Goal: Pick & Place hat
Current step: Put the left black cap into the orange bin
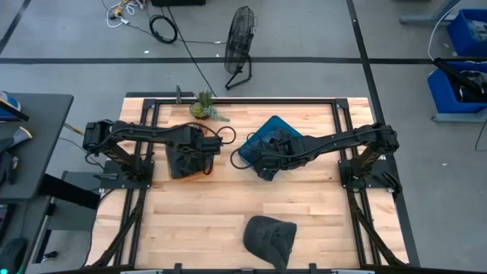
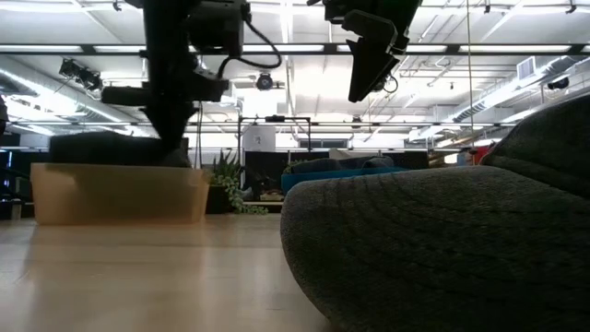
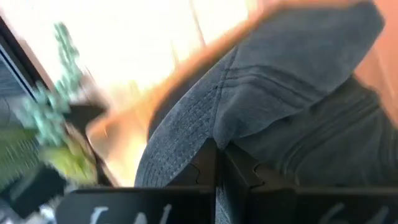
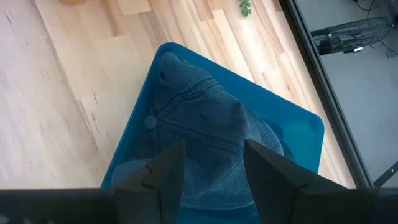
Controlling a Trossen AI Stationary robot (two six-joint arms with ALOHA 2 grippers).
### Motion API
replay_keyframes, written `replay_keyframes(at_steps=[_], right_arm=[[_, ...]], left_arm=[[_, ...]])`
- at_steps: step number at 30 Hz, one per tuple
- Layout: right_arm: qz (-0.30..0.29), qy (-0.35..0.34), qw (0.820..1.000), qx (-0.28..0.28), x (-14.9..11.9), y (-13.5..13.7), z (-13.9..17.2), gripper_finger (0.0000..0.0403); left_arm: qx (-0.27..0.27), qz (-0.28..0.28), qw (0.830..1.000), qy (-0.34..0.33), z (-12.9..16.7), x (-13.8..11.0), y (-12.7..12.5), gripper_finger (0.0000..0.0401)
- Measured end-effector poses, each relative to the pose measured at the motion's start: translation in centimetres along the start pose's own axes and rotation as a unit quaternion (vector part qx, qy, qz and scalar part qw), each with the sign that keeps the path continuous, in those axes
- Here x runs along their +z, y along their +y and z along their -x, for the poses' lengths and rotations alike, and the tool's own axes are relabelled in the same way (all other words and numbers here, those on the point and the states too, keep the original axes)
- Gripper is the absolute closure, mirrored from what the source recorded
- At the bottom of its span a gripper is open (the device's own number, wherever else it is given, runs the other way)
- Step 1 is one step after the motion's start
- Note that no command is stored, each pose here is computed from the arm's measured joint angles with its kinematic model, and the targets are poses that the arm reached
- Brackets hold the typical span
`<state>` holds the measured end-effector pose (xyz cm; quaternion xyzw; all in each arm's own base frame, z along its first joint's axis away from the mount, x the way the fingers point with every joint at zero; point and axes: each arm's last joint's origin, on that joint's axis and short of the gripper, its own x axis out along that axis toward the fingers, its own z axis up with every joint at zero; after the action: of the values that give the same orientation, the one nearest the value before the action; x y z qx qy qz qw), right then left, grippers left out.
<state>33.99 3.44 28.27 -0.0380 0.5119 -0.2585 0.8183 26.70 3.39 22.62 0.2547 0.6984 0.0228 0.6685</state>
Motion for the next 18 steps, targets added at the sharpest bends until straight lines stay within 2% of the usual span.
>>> replay_keyframes(at_steps=[6,10,18], right_arm=[[0.0,0.0,1.0,0.0,0.0,0.0,0.0,0.0234],[0.0,0.0,1.0,0.0,0.0,0.0,0.0,0.0234],[0.0,-0.001,1.0,0.0,0.0,0.0,0.0,0.0234]], left_arm=[[-0.012,-0.037,0.995,-0.095,0.1,1.5,0.5,0.0389],[-0.013,-0.032,0.995,-0.098,-0.1,1.6,0.5,0.0389],[-0.024,0.077,0.992,-0.096,-0.3,1.8,0.4,0.0369]])
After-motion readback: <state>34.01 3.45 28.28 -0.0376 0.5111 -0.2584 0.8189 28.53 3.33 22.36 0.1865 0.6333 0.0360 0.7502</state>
